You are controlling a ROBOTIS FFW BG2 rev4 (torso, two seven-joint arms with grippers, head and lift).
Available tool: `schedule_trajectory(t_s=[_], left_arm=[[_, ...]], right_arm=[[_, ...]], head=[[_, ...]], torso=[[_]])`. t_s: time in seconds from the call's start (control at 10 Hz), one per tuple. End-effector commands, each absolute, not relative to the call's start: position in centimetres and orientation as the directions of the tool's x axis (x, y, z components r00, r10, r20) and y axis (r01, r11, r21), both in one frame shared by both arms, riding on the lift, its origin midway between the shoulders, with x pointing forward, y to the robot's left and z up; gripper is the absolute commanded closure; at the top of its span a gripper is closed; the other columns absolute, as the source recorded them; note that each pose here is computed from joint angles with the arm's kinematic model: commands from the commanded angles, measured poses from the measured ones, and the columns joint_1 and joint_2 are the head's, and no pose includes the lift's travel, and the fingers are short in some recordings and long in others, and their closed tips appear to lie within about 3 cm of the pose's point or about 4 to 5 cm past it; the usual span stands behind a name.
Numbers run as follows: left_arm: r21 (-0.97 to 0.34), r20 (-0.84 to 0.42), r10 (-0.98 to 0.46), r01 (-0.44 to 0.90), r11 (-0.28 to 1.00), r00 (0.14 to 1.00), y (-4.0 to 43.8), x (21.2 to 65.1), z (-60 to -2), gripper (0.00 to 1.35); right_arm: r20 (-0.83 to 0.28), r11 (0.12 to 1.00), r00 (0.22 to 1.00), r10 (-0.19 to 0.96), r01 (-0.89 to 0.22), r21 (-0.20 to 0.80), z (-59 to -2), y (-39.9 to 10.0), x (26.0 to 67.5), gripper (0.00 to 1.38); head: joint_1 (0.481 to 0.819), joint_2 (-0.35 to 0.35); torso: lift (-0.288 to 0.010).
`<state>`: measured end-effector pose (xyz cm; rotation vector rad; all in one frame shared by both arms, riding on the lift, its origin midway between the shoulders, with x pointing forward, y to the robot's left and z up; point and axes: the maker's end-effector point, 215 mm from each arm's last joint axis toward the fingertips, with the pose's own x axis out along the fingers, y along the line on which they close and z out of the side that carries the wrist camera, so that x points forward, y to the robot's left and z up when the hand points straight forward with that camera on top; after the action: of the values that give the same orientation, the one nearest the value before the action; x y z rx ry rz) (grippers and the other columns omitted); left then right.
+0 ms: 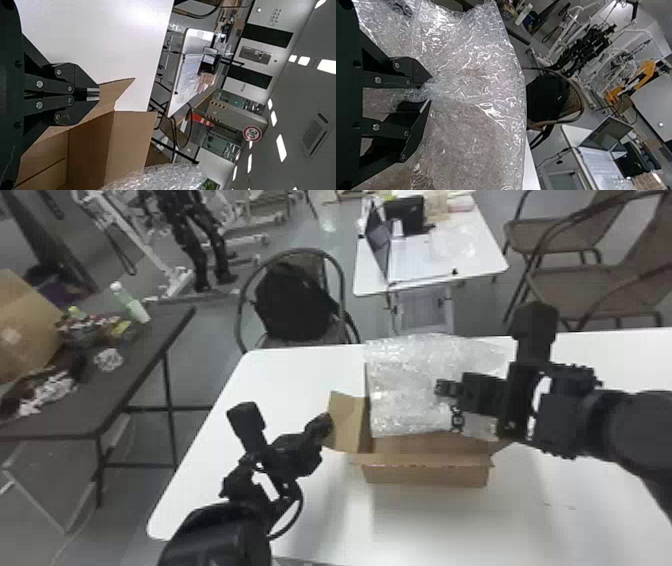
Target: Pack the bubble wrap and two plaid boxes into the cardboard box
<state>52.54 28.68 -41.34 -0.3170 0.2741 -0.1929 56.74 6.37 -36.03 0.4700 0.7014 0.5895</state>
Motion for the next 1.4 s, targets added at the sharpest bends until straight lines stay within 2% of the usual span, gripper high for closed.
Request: schedule_trajectory(t_s=[0.0,0.1,0.2,0.3,0.4,0.5,0.6,0.8,1.0,1.1,1.2,1.3], left_arm=[[-0.332,-0.235,-0.229,0.143,0.932,0.945,28.6,52.6,-41.4,1.21],[-0.331,-0.234,-0.229,0.144,0.933,0.945,28.6,52.6,-41.3,1.21],[-0.332,-0.234,-0.230,0.145,0.932,0.945,28.5,52.6,-41.3,1.21],[-0.331,-0.234,-0.229,0.144,0.933,0.945,28.6,52.6,-41.3,1.21],[-0.332,-0.232,-0.228,0.143,0.932,0.946,28.6,52.6,-41.3,1.21],[-0.332,-0.234,-0.227,0.141,0.933,0.945,28.6,52.5,-41.4,1.21],[-0.331,-0.233,-0.226,0.141,0.933,0.946,28.6,52.5,-41.4,1.21],[-0.335,-0.228,-0.228,0.143,0.931,0.947,28.5,52.5,-41.3,1.21],[-0.342,-0.218,-0.223,0.139,0.929,0.950,28.5,52.5,-41.1,1.21],[-0.345,-0.212,-0.219,0.137,0.929,0.952,28.7,52.4,-41.1,1.21],[-0.349,-0.206,-0.214,0.132,0.928,0.955,29.0,52.2,-41.0,1.21],[-0.355,-0.207,-0.208,0.125,0.926,0.956,29.1,51.9,-41.2,1.21]], right_arm=[[-0.519,0.762,0.587,0.621,-0.298,0.575,-38.0,5.0,56.6,1.05],[-0.543,0.763,0.561,0.625,-0.293,0.576,-39.0,5.2,56.1,1.05],[-0.552,0.755,0.538,0.637,-0.294,0.586,-39.1,5.5,55.8,0.93],[-0.540,0.747,0.541,0.645,-0.297,0.595,-38.4,5.6,55.9,0.46],[-0.535,0.746,0.543,0.647,-0.303,0.594,-37.6,5.1,56.2,0.06],[-0.513,0.738,0.556,0.654,-0.318,0.595,-36.0,4.3,56.7,0.06],[-0.470,0.737,0.599,0.648,-0.337,0.587,-33.4,3.1,57.5,0.16],[-0.372,0.759,0.703,0.606,-0.371,0.534,-27.0,-1.4,58.8,0.23],[-0.284,0.842,0.833,0.475,-0.337,0.422,-23.9,-8.6,58.8,0.23],[-0.199,0.896,0.911,0.361,-0.279,0.347,-23.5,-12.4,58.4,0.24],[-0.162,0.948,0.958,0.235,-0.189,0.255,-24.8,-15.9,56.8,0.24],[-0.158,0.970,0.972,0.171,-0.138,0.198,-27.2,-18.2,54.9,0.23]], head=[[0.695,0.346],[0.695,0.332],[0.695,0.328],[0.695,0.331],[0.695,0.333],[0.695,0.332],[0.695,0.329],[0.695,0.303],[0.695,0.248],[0.695,0.228],[0.692,0.192],[0.695,0.155]], torso=[[-0.071],[-0.071],[-0.071],[-0.071],[-0.071],[-0.071],[-0.071],[-0.071],[-0.071],[-0.071],[-0.071],[-0.071]])
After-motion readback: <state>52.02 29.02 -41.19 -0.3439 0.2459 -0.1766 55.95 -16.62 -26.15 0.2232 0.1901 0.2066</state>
